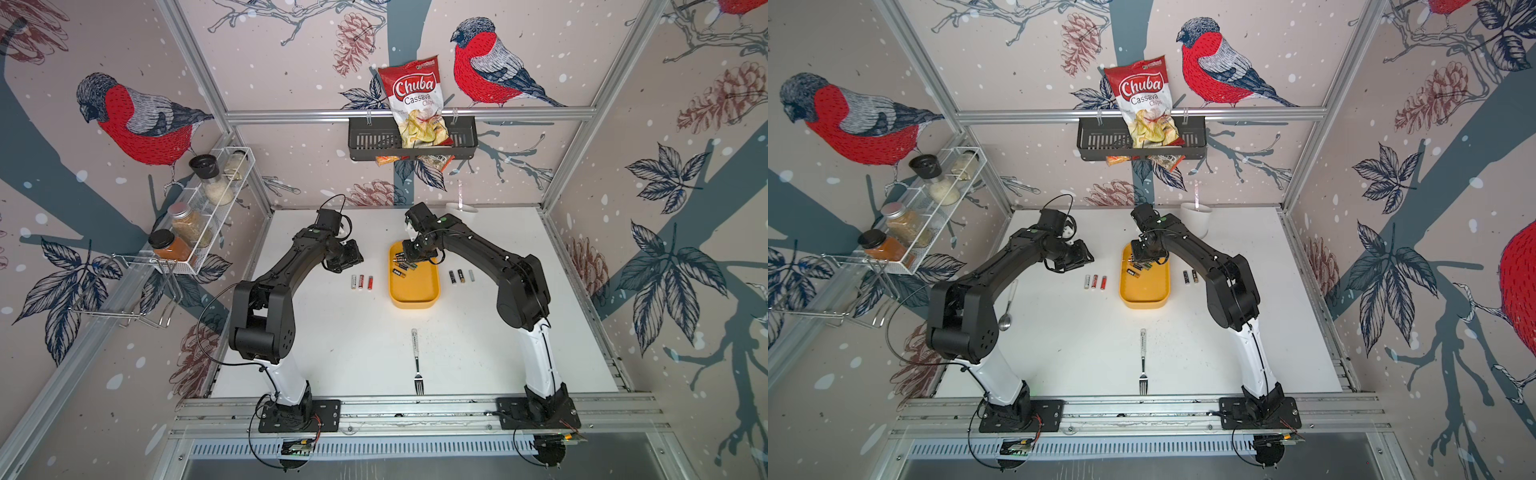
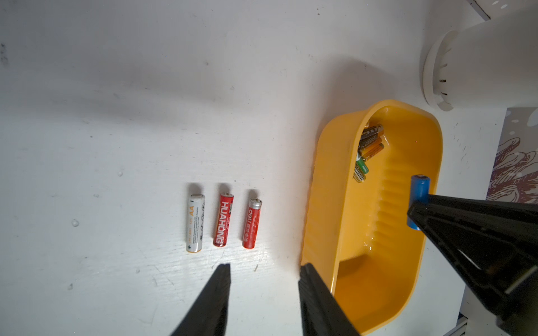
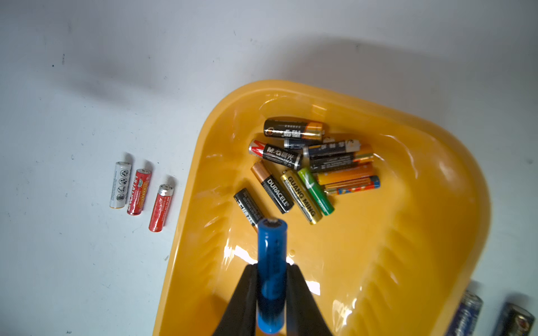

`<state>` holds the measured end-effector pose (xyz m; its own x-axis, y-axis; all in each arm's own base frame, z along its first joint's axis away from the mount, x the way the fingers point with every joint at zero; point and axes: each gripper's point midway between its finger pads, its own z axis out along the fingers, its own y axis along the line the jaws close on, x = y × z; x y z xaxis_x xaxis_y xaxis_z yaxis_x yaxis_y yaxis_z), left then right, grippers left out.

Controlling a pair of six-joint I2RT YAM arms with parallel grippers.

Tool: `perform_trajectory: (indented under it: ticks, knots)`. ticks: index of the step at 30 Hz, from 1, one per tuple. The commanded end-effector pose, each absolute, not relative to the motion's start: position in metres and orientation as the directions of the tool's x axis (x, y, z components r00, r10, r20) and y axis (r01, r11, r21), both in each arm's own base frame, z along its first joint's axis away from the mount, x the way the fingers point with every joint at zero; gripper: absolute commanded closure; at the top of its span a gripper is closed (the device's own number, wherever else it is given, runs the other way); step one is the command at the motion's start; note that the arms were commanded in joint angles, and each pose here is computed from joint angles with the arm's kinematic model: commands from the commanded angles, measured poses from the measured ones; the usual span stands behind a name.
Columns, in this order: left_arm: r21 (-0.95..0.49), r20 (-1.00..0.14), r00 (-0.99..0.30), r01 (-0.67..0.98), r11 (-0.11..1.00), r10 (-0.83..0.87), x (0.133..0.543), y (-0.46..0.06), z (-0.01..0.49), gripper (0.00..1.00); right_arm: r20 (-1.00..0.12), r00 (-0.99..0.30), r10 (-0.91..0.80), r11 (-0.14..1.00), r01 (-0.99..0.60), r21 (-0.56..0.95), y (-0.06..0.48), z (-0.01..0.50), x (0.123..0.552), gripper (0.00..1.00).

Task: Take the batteries out of the storage box
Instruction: Pick up the battery from the storage box, then place the battery at the center of the board.

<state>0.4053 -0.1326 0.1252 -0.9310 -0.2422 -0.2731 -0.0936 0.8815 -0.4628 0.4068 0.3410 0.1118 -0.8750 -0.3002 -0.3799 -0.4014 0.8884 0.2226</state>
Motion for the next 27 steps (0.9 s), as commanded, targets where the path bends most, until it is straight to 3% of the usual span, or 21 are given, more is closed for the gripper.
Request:
perform_trajectory:
  ticks: [1,14,27]
  knots:
    - [-0.482,-0.290,-0.926,-0.075,0.873,-0.240,0.412,-0.136,0.130,0.57,-0.381,-0.874,-0.302,0.899,-0.394,0.190,0.322,0.121,0.409,0.78]
    - [-0.494,-0.287,-0.930,-0.063,0.867,-0.231,0.418,-0.140,0.130,0.57,-0.389,-0.903,-0.183,0.962,-0.247,0.119,0.219,0.136,0.420,0.79]
    - [-0.496,-0.281,-0.933,-0.059,0.866,-0.224,0.420,-0.142,0.128,0.57,-0.311,-0.948,-0.062,0.996,-0.078,0.038,0.114,0.084,0.408,0.79]
